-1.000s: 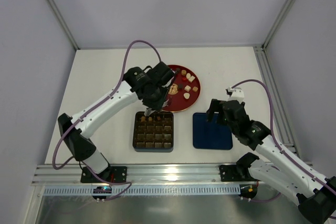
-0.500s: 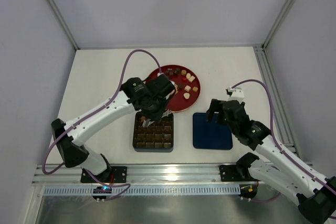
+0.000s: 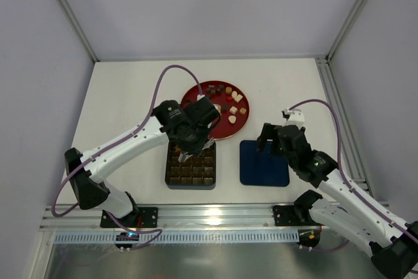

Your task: Pack the chocolate

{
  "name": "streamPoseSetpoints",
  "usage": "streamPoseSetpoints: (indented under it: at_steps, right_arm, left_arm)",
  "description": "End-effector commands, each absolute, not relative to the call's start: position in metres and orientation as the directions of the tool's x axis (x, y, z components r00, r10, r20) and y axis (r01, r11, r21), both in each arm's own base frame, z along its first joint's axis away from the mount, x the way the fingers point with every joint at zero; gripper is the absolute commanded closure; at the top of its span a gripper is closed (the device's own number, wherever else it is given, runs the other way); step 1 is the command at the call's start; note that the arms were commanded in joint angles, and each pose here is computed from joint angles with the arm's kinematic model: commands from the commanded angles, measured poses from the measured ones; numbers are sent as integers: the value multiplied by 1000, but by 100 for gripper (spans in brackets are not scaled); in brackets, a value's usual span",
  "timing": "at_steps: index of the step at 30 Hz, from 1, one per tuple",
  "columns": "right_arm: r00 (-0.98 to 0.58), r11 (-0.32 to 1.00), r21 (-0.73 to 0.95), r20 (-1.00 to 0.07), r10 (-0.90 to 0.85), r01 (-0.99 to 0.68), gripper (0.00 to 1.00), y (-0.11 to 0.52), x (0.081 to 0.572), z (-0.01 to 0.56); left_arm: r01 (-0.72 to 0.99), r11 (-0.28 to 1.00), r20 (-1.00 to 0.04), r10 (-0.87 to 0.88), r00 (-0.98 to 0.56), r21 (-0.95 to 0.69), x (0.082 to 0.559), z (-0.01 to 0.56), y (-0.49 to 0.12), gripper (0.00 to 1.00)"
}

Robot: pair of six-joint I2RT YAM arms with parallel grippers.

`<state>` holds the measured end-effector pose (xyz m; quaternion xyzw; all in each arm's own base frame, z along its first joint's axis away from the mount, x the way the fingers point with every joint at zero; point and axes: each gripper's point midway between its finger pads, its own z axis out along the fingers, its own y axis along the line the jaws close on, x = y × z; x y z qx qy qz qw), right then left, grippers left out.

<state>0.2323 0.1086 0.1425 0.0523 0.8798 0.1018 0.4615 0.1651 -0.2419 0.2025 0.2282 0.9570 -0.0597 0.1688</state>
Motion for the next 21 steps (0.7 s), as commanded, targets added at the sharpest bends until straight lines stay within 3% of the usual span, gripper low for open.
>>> streamPoseSetpoints:
  at_steps: [1,21]
  right_arm:
    - [-532,969,249,-820,212,3,0,109,236,155]
    - [-531,969,246,-821,211,4,0,107,235,154]
  left_arm:
    - [449,893,-397,398,-827,-40,170,209,-244,69]
    - [459,888,-388,413,-824,-29,173,200,-249,66]
